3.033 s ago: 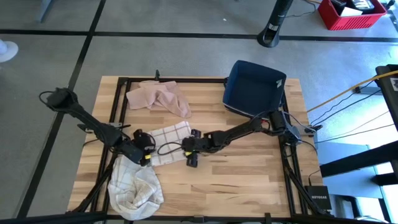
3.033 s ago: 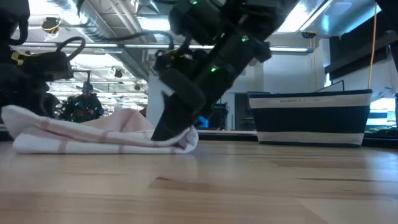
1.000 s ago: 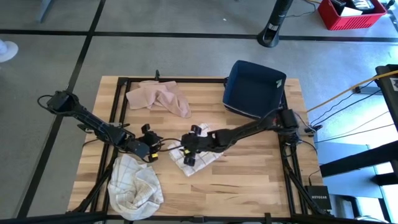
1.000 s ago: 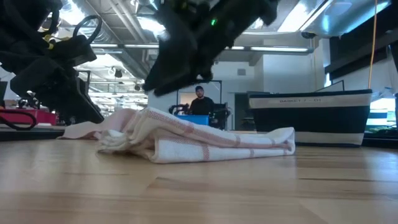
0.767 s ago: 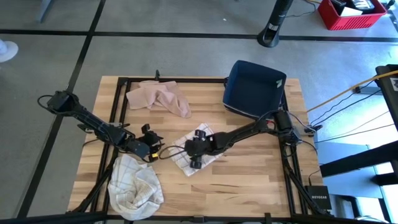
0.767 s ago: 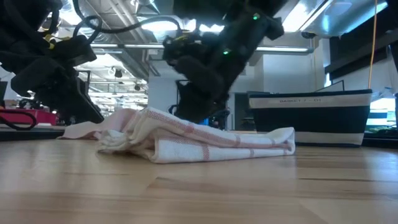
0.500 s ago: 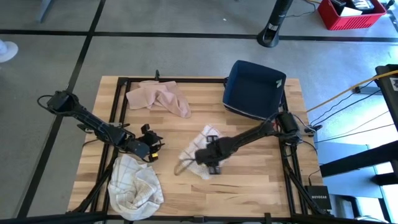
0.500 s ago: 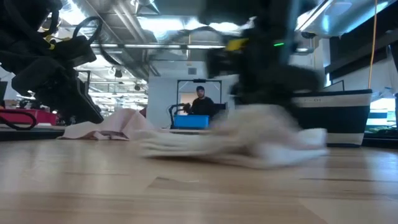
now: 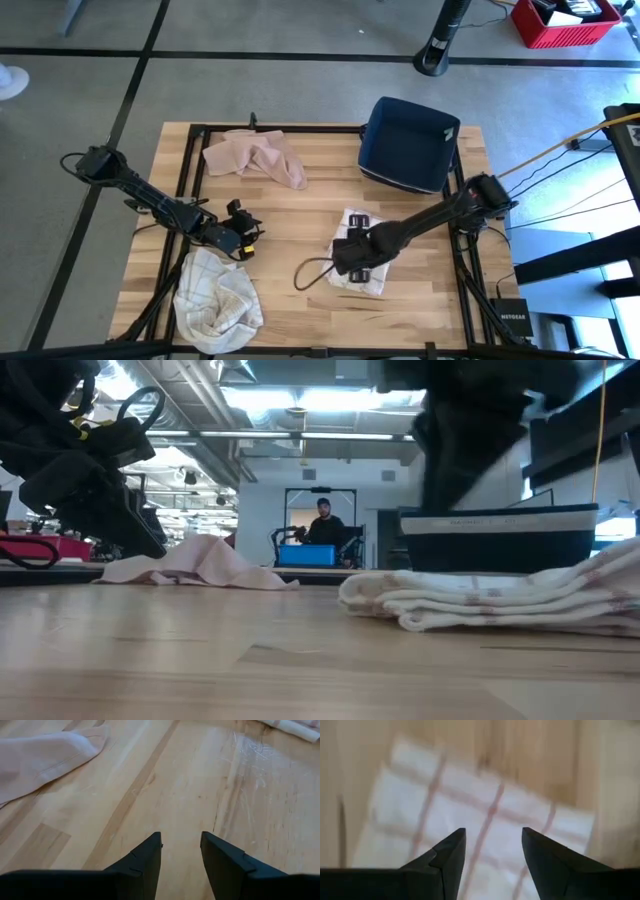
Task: Fold towel
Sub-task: Fold the white with red-stripe towel, then fold the white with grey-stripe towel
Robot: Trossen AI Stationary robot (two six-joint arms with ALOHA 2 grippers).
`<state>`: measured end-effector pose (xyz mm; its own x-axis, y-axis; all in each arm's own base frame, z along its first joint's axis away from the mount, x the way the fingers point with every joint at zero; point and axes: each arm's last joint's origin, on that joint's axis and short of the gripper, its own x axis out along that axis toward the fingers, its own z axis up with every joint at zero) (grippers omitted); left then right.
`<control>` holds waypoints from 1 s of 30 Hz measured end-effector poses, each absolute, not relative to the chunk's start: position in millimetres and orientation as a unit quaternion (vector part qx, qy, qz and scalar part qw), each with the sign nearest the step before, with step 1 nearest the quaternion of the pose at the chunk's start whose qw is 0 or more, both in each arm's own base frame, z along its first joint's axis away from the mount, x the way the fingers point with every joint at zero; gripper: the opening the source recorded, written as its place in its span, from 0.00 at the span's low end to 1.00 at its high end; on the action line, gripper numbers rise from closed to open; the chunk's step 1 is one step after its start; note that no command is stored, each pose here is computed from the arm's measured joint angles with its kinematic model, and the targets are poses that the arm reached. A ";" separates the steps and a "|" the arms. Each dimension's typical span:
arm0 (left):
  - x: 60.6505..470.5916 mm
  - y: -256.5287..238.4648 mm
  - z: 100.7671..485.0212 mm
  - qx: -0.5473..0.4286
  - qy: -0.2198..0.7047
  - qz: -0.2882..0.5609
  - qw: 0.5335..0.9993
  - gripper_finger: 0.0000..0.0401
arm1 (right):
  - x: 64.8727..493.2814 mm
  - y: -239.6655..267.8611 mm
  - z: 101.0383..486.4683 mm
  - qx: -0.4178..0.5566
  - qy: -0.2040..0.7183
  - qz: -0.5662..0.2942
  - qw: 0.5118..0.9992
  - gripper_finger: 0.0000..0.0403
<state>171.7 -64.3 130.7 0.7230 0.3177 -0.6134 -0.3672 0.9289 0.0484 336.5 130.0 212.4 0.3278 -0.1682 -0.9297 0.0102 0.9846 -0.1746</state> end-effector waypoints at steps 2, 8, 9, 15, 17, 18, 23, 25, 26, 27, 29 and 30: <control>171.7 -64.3 130.7 -0.040 0.323 0.185 0.927 0.33 | 335.8 130.6 208.9 -0.055 0.551 -0.051 0.831 0.49; 171.5 -65.0 130.7 -0.039 0.323 0.183 0.928 0.33 | 321.3 122.0 164.9 -0.048 0.544 -0.052 0.836 0.49; 171.4 -65.2 130.7 -0.039 0.323 0.183 0.928 0.33 | 317.4 118.8 154.3 -0.045 0.545 -0.053 0.836 0.49; 171.1 -66.2 130.8 -0.039 0.323 0.180 0.928 0.33 | 296.9 107.6 135.8 -0.011 0.580 -0.050 0.813 0.49; 171.5 -66.1 131.1 -0.039 0.321 0.180 0.929 0.33 | 283.8 109.6 139.1 -0.034 0.613 -0.051 0.788 0.49; 171.8 -65.6 131.2 -0.034 0.322 0.179 0.929 0.33 | 277.1 110.3 141.1 -0.047 0.629 -0.051 0.775 0.49; 173.8 -63.0 132.0 -0.016 0.321 0.178 0.930 0.33 | 245.6 111.1 151.6 -0.127 0.701 -0.039 0.701 0.49; 174.3 -62.5 132.3 -0.025 0.318 0.182 0.930 0.33 | 235.8 110.1 156.3 -0.147 0.722 -0.042 0.675 0.49; 174.3 -62.4 132.3 -0.030 0.317 0.183 0.930 0.33 | 231.7 109.3 158.4 -0.155 0.732 -0.044 0.662 0.49; 174.5 -61.9 132.3 -0.037 0.315 0.187 0.930 0.33 | 228.6 108.1 161.1 -0.156 0.736 -0.049 0.657 0.49; 175.5 -60.9 133.0 -0.046 0.312 0.192 0.929 0.33 | 229.1 107.4 169.7 -0.138 0.722 -0.069 0.675 0.49; 176.9 -61.3 134.9 -0.049 0.311 0.193 0.929 0.33 | 232.2 108.3 176.2 -0.124 0.701 -0.080 0.698 0.49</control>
